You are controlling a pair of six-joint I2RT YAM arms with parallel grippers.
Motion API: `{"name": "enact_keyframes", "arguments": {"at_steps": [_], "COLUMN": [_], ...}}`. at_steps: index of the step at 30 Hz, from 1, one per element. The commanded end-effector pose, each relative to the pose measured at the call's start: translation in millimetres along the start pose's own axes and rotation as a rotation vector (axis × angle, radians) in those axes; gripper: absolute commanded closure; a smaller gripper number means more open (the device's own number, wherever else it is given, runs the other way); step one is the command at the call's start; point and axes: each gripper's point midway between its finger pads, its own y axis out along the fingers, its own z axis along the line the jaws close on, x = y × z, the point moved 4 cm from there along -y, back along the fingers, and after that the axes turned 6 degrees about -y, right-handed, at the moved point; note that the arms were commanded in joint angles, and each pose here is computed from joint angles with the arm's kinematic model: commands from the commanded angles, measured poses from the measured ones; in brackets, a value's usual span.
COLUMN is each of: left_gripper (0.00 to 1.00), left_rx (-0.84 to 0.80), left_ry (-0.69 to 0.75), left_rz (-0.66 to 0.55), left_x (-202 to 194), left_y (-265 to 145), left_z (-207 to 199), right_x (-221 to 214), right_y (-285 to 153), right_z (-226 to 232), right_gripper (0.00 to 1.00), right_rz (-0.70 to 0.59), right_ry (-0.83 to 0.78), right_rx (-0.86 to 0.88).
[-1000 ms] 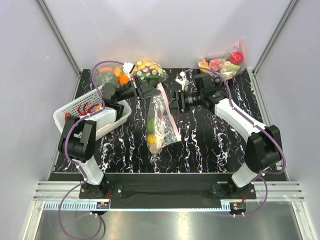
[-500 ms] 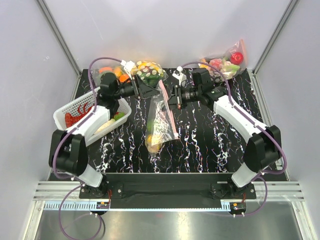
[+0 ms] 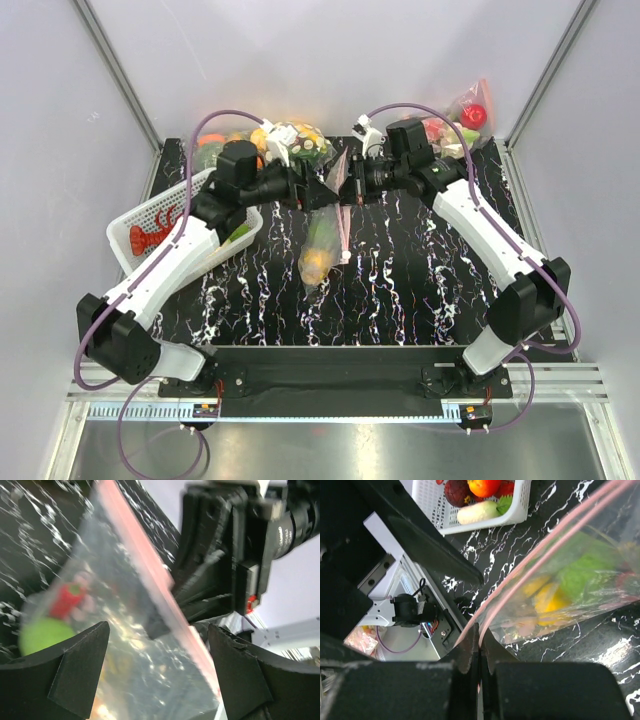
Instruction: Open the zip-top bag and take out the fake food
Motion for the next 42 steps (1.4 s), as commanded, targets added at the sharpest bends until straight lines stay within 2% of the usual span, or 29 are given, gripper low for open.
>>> {"name": "enact_keyframes", "arguments": {"at_steps": [1,17,25,35,42], "left_gripper": [0.15,0.13,0.16,0.17,0.17], "left_rx": [0.044,0.087,0.143,0.226,0.210], "left_ry": [-0.024,0.031,0.069,0.080,0.088], "left_rz": [-0.022,0.092,0.129,0.078,0.075], "left_x": [7,-11,-20,-25,-31], "left_y": [2,22,21,-2,-4], "left_z": [-9,-25,-31,-31,-37], "right_x": [2,2,6,5,4], "right_y": [-3,-4,-6,-4,-1], "right_z": [8,9,2,1,0], "right_gripper": [1.00,1.00,1.00,1.00,1.00], "right_rz": [-0.003,-0.001,-0.015,-0.014,-0.001], "right_ry": [-0.042,-0.030,-0.003,0.012,0.024], "right_rx": [-0.026,-0.099,-0.157,-0.168,-0.159]}}
